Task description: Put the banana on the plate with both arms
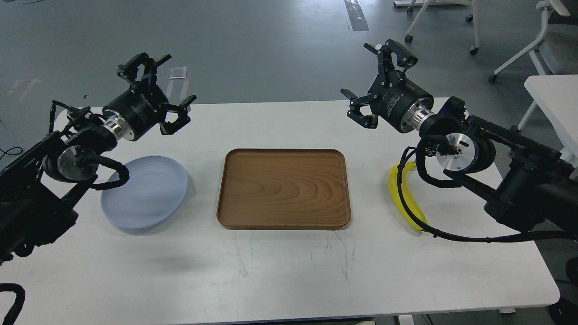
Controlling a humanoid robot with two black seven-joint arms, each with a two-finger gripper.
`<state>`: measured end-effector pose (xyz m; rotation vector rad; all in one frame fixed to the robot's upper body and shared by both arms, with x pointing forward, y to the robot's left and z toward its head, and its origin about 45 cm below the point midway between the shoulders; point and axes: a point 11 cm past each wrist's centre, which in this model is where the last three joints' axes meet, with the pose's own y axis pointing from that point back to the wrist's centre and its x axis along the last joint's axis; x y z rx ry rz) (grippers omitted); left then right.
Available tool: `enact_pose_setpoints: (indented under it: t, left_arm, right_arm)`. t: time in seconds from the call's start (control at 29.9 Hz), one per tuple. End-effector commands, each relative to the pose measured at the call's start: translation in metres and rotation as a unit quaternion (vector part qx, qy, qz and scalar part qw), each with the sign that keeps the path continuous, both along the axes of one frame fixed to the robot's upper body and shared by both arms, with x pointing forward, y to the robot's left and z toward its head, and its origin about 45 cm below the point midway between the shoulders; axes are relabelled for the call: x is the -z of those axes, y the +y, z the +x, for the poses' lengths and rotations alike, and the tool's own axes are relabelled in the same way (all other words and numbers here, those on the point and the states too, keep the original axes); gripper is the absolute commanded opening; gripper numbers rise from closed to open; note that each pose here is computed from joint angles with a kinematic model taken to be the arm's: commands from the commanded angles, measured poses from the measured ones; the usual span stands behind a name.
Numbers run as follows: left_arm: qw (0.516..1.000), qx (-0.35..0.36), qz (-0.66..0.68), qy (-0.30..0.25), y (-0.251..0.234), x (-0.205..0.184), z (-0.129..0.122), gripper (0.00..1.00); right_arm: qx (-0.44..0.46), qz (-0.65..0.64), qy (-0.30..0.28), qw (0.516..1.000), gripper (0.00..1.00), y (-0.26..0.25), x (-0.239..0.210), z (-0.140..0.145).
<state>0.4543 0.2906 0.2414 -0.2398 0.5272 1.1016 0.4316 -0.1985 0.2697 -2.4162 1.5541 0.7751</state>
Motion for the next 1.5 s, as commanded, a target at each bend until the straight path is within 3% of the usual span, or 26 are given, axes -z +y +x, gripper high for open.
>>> enact_pose_setpoints:
  t: [0.0, 1.47]
  left_arm:
    - [1.0, -0.001, -0.001, -0.001, -0.0003, -0.0006, 0.0003, 0.98]
    - [1.0, 0.0, -0.006, 0.008, -0.0053, 0.0088, -0.003, 0.98]
  right_arm:
    - [0.0, -0.002, 0.0, 1.0, 1.0, -0.0005, 0.0008, -0.0003]
    - [-0.003, -0.015, -0.001, 1.0, 1.0, 0.0008, 0.0056, -0.0014]
